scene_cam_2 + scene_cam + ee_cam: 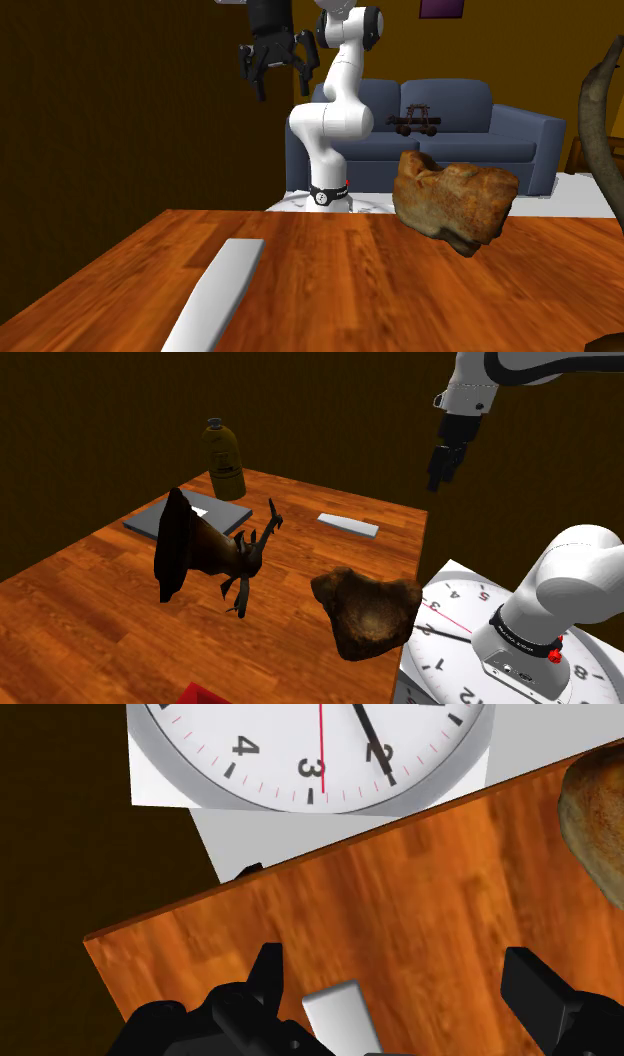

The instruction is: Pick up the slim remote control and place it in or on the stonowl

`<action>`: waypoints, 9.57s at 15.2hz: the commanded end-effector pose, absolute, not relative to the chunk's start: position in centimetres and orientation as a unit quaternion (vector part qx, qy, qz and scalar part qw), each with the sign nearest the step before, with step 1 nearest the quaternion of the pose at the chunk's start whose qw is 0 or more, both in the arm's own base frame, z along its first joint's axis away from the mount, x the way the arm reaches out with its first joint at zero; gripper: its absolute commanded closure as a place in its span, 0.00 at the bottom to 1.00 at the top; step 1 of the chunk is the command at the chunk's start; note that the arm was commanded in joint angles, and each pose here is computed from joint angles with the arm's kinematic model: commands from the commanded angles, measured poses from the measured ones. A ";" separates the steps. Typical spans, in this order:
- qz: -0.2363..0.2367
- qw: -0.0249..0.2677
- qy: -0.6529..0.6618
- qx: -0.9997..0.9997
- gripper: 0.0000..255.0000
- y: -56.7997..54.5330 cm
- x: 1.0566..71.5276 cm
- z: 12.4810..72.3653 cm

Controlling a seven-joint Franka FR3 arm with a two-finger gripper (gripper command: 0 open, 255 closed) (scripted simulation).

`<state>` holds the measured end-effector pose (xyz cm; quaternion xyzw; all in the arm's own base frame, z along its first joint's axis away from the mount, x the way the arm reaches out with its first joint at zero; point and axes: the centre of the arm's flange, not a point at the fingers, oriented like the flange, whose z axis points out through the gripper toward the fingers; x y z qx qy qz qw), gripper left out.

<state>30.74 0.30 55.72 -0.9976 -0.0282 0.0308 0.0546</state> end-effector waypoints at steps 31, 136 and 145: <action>0.003 -0.005 -0.195 -0.981 0.00 6.7 53.5 33.6; 0.003 -0.005 -0.195 -0.981 1.00 34.8 25.0 47.8; 0.003 -0.005 -0.195 -0.981 0.00 34.8 25.0 47.8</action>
